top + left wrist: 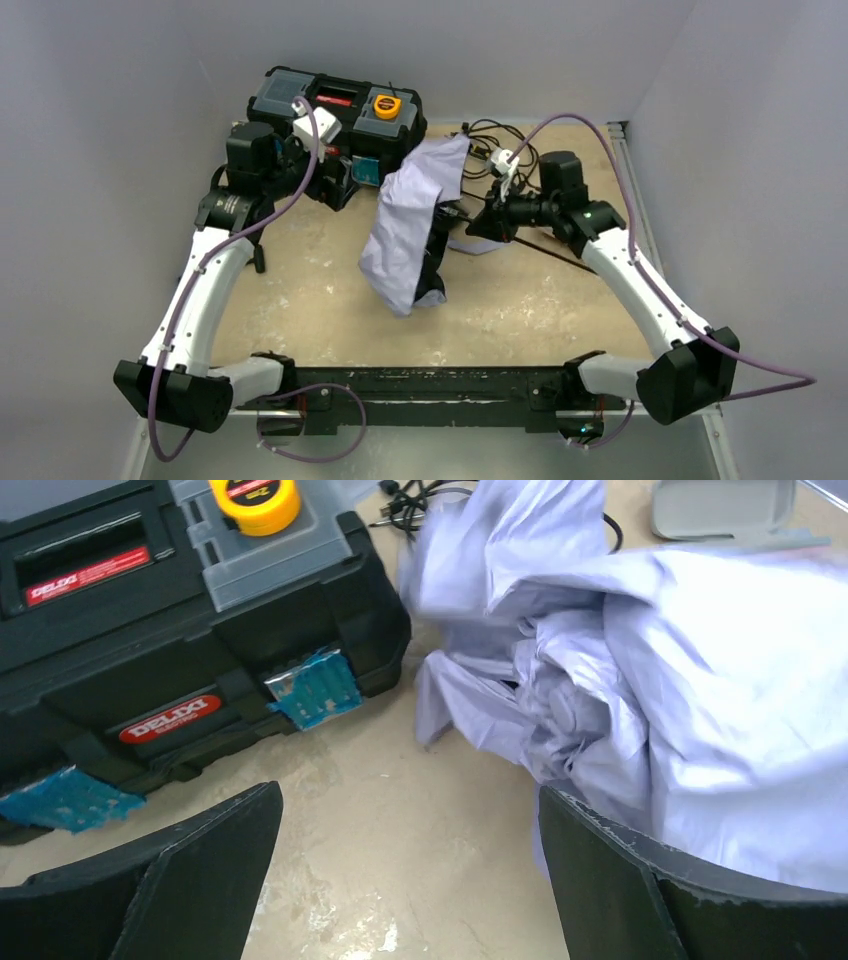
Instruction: Open the umbrella
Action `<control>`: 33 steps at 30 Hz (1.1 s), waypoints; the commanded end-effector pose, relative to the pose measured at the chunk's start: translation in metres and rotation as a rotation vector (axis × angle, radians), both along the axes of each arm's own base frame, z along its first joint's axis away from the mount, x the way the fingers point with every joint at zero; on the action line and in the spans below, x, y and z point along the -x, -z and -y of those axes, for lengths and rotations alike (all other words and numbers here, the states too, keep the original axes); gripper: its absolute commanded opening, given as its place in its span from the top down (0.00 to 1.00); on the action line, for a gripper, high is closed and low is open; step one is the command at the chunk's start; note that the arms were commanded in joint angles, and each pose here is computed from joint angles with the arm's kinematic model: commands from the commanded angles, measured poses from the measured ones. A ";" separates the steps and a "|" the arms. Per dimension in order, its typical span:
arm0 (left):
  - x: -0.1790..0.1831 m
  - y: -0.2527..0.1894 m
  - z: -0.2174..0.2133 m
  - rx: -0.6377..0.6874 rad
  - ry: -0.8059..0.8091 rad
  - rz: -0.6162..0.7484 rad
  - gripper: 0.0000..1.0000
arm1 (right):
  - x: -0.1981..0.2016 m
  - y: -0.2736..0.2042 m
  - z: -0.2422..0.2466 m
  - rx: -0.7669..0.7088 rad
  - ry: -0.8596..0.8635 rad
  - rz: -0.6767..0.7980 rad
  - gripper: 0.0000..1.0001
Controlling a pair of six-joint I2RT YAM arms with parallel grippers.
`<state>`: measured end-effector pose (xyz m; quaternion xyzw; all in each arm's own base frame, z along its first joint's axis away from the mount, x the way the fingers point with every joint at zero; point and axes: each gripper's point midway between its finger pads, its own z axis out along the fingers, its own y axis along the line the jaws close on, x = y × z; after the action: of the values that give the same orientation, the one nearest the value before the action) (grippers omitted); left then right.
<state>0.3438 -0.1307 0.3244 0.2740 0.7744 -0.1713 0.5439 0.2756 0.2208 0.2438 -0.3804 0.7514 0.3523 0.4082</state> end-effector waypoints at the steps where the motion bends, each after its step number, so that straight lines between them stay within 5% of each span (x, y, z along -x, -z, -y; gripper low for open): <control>1: 0.011 -0.016 0.009 -0.031 0.087 0.094 0.00 | -0.045 -0.044 0.060 0.029 0.117 0.173 1.00; 5: 0.019 -0.034 0.017 -0.024 0.154 0.167 0.00 | -0.066 -0.049 0.088 0.066 0.141 0.180 1.00; 11: 0.050 -0.044 0.049 -0.275 0.430 0.414 0.00 | -0.047 -0.043 0.017 -0.010 0.042 0.132 1.00; 17: 0.079 -0.038 0.090 -0.397 0.651 0.564 0.01 | -0.038 -0.038 -0.001 -0.012 0.013 0.101 1.00; 23: 0.086 -0.008 0.126 -0.505 0.784 0.557 0.10 | -0.014 -0.036 -0.024 0.030 -0.118 0.157 1.00; 27: 0.067 0.004 0.137 -0.568 0.749 0.541 0.06 | -0.005 -0.032 -0.031 0.086 -0.154 0.194 1.00; 33: 0.048 0.038 0.143 -0.680 0.745 0.471 0.16 | 0.009 -0.036 -0.041 0.084 -0.210 0.211 1.00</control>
<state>0.2802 -0.2744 0.2768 0.7148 0.5030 -0.0766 0.4797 0.2685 0.2560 0.2439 -0.4802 0.7201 0.3251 0.3811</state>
